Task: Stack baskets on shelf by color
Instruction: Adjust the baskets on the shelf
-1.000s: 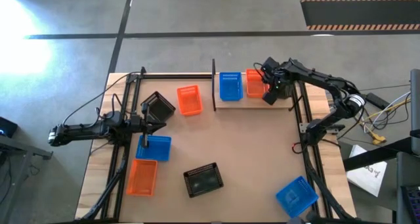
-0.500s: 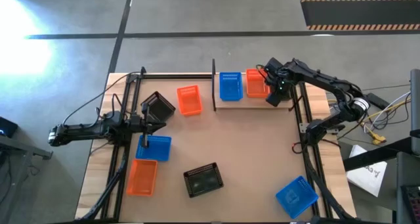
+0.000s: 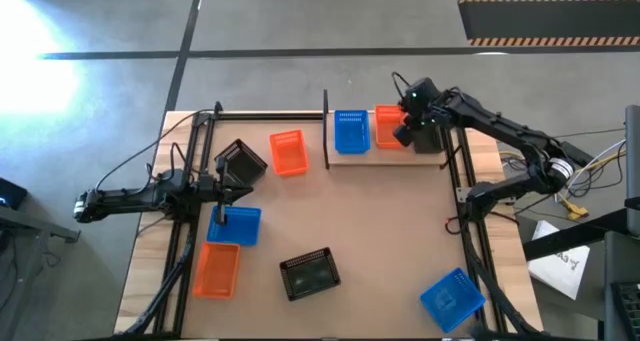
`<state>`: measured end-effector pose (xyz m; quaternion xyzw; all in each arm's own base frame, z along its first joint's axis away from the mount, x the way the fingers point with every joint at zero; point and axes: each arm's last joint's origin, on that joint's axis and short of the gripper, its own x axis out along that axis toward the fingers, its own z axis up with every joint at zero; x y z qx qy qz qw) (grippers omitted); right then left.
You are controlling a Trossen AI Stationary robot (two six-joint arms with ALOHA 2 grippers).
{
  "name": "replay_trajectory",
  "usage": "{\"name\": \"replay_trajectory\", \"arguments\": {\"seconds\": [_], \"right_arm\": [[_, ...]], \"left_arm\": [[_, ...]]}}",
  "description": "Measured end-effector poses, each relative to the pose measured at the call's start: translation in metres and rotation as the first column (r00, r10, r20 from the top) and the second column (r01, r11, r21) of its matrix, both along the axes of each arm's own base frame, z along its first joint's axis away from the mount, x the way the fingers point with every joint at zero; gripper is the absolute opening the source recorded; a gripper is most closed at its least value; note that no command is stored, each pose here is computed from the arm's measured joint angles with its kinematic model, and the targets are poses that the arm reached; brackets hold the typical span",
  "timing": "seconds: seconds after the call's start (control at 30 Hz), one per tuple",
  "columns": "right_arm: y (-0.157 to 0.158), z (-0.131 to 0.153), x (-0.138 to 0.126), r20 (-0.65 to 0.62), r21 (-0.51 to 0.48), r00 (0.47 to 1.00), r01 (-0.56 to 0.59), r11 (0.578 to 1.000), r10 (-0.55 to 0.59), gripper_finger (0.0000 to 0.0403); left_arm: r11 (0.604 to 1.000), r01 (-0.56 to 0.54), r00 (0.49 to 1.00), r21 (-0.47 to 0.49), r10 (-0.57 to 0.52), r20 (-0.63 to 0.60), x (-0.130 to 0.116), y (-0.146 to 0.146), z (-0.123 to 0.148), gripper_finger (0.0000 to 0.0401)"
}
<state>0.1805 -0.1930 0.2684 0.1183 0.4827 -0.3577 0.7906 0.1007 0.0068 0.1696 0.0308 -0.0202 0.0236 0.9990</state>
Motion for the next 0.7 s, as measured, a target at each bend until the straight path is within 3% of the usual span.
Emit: {"name": "replay_trajectory", "arguments": {"seconds": [0.1, 0.2, 0.43, 0.7], "right_arm": [[-0.004, -0.007, 0.009, 0.104, 0.034, 0.994, -0.043, 0.999, 0.039, 0.0031], [-0.010, -0.021, 0.015, 0.120, 0.044, 0.992, -0.033, 0.998, 0.027, 0.0031], [-0.021, -0.052, 0.027, 0.053, 0.108, 0.998, -0.039, 0.993, 0.033, 0.0031], [-0.015, -0.063, 0.040, 0.017, 0.130, 0.993, -0.115, 0.985, 0.114, 0.0031]], "left_arm": [[1.000, 0.000, 1.000, 0.000, 0.000, 0.000, 0.000, 0.000, 0.000, 0.0000], [1.000, 0.000, 1.000, 0.000, 0.000, 0.000, 0.000, 0.000, 0.000, 0.0000], [1.000, 0.000, 1.000, 0.000, 0.000, 0.000, 0.000, 0.000, 0.000, 0.0000], [1.000, 0.000, 1.000, 0.000, 0.000, 0.001, 0.000, 0.000, 0.000, 0.0000]]}}
